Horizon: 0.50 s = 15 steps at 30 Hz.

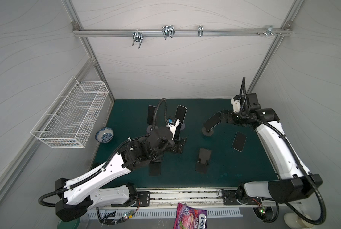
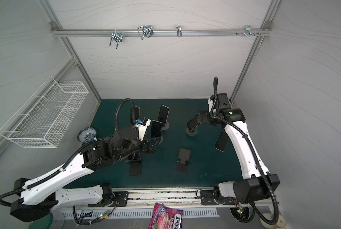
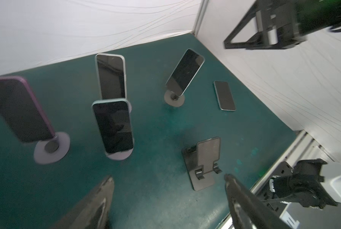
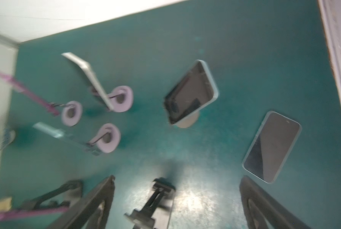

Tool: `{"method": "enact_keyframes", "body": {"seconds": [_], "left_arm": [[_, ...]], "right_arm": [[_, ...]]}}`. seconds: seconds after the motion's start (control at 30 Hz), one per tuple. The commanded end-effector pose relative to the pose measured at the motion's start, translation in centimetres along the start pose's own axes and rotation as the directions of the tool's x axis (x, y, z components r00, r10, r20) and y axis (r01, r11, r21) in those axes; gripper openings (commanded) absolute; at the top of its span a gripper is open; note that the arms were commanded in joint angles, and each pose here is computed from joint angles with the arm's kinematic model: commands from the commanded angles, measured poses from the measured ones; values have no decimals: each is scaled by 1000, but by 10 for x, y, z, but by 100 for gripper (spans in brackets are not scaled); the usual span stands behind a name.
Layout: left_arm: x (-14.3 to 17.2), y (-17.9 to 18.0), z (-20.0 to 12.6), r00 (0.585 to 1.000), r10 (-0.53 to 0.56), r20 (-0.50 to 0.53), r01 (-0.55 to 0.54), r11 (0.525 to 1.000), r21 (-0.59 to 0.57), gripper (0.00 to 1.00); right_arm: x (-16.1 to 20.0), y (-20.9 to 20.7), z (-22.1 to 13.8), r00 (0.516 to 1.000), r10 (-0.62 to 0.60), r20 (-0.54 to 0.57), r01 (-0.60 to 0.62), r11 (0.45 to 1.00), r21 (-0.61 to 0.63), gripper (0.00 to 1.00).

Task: Remove the phone from the phone stand
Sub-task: Place the phone to the middle-right of the table.

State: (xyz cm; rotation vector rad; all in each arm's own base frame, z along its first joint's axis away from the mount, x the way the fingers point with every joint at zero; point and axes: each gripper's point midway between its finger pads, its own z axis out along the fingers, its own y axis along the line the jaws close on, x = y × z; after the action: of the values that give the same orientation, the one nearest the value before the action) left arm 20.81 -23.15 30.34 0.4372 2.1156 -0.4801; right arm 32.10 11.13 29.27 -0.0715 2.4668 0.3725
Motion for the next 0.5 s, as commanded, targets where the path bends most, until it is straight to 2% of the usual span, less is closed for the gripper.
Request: {"method": "enact_keyframes", "body": {"seconds": [0.0, 0.2, 0.33, 0.47], "left_arm": [[19, 38, -15, 995, -100, 10, 100, 984, -145, 88], [36, 70, -40, 992, -125, 13, 124, 962, -241, 88], [40, 76, -46, 991, -132, 15, 132, 958, -256, 88], [46, 77, -47, 992, -121, -25, 110, 959, -262, 89]], "right_arm": [[5, 23, -21, 995, -90, 35, 91, 996, -23, 99], [14, 64, -15, 980, -199, 0, 199, 977, -77, 99], [22, 94, -14, 966, -257, 7, 256, 960, -117, 99], [33, 129, -16, 949, -311, 48, 314, 926, -209, 99]]}}
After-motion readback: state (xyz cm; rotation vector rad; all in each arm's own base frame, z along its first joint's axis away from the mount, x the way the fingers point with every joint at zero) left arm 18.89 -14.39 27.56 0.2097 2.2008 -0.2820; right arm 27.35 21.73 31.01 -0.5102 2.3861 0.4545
